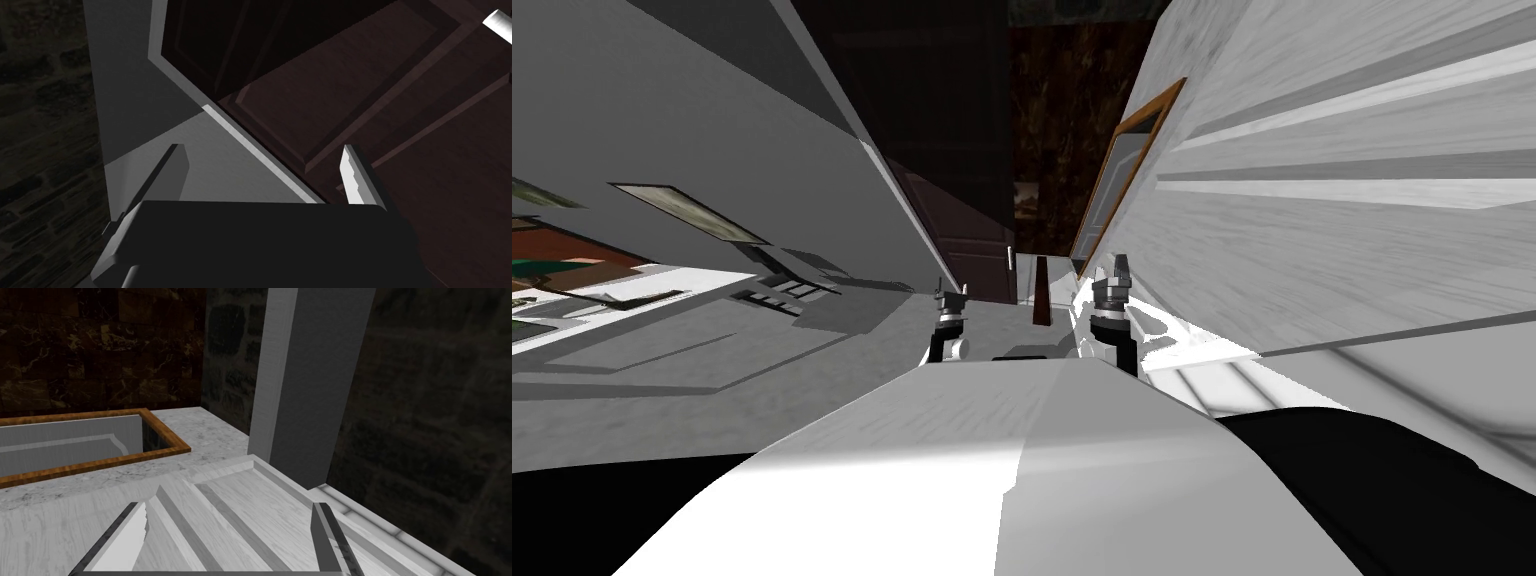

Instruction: Pull the door open

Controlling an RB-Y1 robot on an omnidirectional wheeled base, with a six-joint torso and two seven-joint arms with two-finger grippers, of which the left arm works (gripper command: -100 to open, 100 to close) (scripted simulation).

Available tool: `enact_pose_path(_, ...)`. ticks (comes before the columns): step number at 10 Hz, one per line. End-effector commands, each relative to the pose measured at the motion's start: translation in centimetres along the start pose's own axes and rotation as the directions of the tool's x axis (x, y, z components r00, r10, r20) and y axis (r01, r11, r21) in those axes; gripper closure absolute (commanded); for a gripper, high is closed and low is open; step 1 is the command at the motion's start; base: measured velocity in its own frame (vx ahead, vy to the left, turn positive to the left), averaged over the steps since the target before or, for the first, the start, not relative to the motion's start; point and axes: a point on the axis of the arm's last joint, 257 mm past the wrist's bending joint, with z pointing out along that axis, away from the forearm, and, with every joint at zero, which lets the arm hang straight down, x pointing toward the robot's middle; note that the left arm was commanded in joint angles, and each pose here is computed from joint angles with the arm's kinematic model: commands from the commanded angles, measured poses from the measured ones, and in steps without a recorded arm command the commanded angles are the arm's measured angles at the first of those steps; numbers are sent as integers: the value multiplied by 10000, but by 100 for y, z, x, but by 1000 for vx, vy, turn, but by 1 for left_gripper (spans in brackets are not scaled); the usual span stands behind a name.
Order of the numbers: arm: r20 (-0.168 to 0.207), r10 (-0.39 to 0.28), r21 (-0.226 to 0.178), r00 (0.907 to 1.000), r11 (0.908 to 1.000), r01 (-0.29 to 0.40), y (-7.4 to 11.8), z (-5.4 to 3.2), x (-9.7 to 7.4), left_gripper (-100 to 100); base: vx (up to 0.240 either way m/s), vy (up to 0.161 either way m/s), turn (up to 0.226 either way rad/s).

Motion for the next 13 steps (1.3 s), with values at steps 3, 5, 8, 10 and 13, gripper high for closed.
enact_pose_path(3, 271, -1008, -205, 9945, 9946, 1014, 207, -25, -152, -100, 67, 10, -114)
enact_pose_path(5, 486, -1346, -367, 9897, 9900, 1364, 328, -59, -254, -100, 54, 7, -72)
enact_pose_path(8, 796, -2052, -479, 9755, 9767, 2094, 485, -90, -396, -100, 64, 15, -121)
enact_pose_path(10, 964, -2390, -517, 9662, 9682, 2446, 561, -108, -469, -100, 78, 10, -131)
enact_pose_path(13, 1312, -3036, -549, 9437, 9483, 3127, 706, -148, -615, -100, 47, 13, -89)
